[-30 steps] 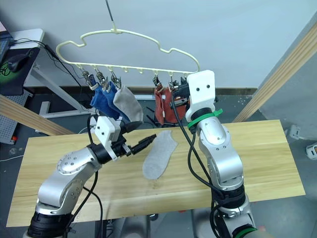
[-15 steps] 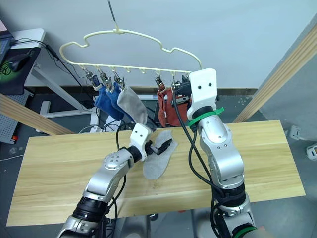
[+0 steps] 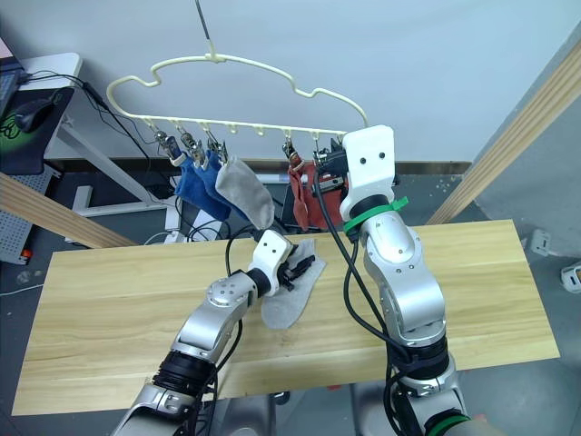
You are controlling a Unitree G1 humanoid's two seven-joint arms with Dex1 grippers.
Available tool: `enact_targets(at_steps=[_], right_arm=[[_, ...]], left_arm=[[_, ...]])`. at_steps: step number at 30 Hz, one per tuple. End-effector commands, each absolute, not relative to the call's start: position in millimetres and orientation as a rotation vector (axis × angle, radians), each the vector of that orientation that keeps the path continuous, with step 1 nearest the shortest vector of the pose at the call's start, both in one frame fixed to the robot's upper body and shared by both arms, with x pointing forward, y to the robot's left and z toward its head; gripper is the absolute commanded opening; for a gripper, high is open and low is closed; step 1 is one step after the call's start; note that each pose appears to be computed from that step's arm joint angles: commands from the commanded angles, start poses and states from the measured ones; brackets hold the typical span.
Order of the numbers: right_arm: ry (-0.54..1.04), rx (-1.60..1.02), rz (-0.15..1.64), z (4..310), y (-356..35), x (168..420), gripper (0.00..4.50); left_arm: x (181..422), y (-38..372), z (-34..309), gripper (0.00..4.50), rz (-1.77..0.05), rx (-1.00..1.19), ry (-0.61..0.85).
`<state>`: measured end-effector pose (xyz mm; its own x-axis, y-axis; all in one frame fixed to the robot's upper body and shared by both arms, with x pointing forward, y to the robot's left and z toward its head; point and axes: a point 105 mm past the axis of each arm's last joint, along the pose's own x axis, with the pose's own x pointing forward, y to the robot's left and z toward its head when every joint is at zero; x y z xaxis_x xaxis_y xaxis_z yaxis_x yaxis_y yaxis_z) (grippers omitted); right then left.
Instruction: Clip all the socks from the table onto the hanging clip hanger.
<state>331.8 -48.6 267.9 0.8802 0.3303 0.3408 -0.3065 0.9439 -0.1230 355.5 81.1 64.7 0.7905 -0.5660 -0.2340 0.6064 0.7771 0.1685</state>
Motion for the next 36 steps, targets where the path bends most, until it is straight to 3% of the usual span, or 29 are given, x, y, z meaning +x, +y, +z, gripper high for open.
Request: enact_targets(at_steps=[1,6,11,19,24,36], right_arm=[[-0.426,-0.053,0.333,280,-48,323,0.0],[-0.425,-0.054,0.333,280,-48,323,0.0],[-0.425,-0.053,0.334,280,-48,324,0.0],[-0.436,-0.042,0.333,285,-48,322,0.0],[-0.437,-0.032,0.336,288,-48,318,0.0],[-0.42,-0.029,0.343,285,-47,316,0.0]], left_arm=[[348,73,61,1.12,-0.661,0.242,0.184],[345,73,59,0.02,-0.665,0.235,0.193],[343,68,72,0.01,-0.675,0.189,0.131],[323,29,138,0.01,-0.808,0.123,-0.205],[320,16,180,0.01,-0.78,0.062,-0.393],[328,21,197,0.01,-0.698,0.031,-0.482]])
